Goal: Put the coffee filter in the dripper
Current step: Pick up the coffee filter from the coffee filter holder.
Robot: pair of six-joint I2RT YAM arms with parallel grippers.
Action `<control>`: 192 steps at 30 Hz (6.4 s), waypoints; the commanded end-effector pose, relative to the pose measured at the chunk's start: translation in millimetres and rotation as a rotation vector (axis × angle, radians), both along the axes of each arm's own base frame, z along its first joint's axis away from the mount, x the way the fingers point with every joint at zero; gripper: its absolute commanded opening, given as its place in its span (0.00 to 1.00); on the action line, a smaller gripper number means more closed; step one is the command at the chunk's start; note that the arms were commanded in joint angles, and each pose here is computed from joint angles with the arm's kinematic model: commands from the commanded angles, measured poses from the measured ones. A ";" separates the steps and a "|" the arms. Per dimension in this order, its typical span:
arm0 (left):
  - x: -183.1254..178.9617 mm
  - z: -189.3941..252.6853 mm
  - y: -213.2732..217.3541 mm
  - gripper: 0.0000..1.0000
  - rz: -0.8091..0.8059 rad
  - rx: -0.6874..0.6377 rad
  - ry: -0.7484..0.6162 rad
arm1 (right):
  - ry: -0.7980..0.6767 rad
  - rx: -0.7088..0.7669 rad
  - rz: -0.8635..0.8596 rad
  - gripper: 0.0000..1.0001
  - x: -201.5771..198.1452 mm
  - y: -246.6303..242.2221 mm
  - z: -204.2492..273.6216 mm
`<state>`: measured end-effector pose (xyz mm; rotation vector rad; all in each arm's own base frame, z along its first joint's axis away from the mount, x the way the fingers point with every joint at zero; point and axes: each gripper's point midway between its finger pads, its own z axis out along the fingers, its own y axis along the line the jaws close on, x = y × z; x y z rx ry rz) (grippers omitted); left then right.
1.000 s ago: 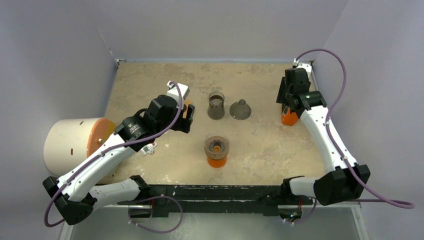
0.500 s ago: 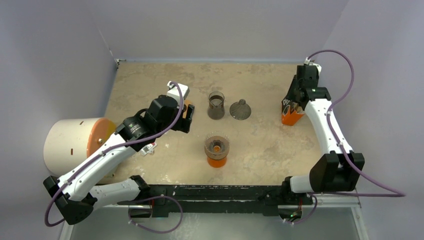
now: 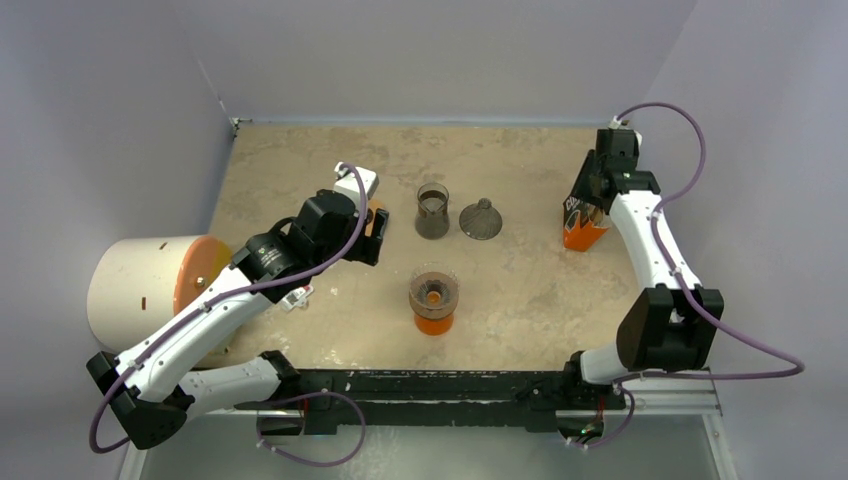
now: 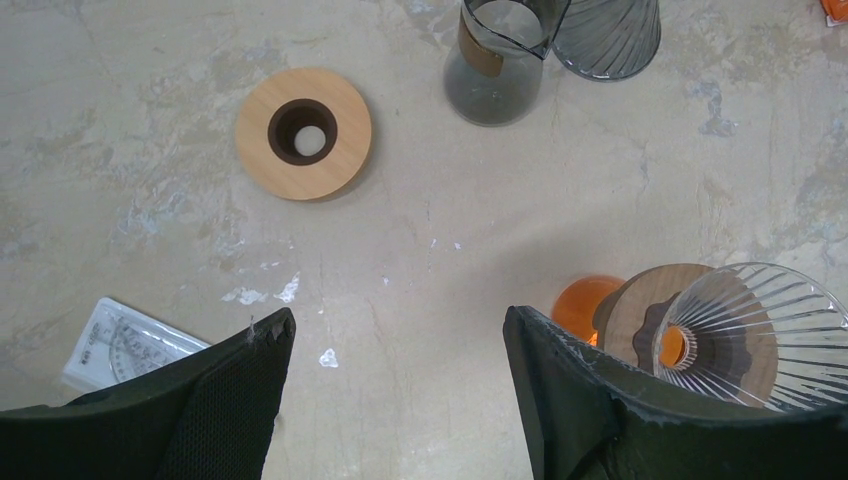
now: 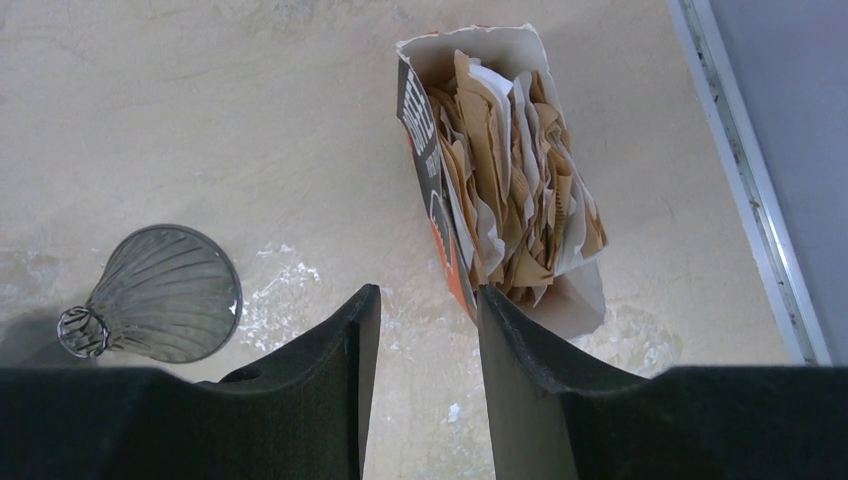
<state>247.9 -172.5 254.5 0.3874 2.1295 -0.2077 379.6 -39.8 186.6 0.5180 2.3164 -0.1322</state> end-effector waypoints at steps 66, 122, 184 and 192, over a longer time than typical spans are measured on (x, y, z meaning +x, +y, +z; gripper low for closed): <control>7.7 1.0 1.9 0.75 0.014 0.015 -0.028 | -0.007 -0.036 -0.072 0.39 16.8 -15.5 -12.8; 8.3 -1.5 0.2 0.75 0.010 0.019 -0.020 | -0.078 -0.011 -0.051 0.00 22.6 -10.7 8.0; 6.1 1.7 0.1 0.75 0.005 0.003 -0.024 | -0.282 -0.061 -0.062 0.00 4.1 -17.0 110.6; 5.8 1.8 -0.1 0.75 0.004 0.002 -0.023 | -0.304 -0.030 -0.038 0.00 2.4 -9.8 118.4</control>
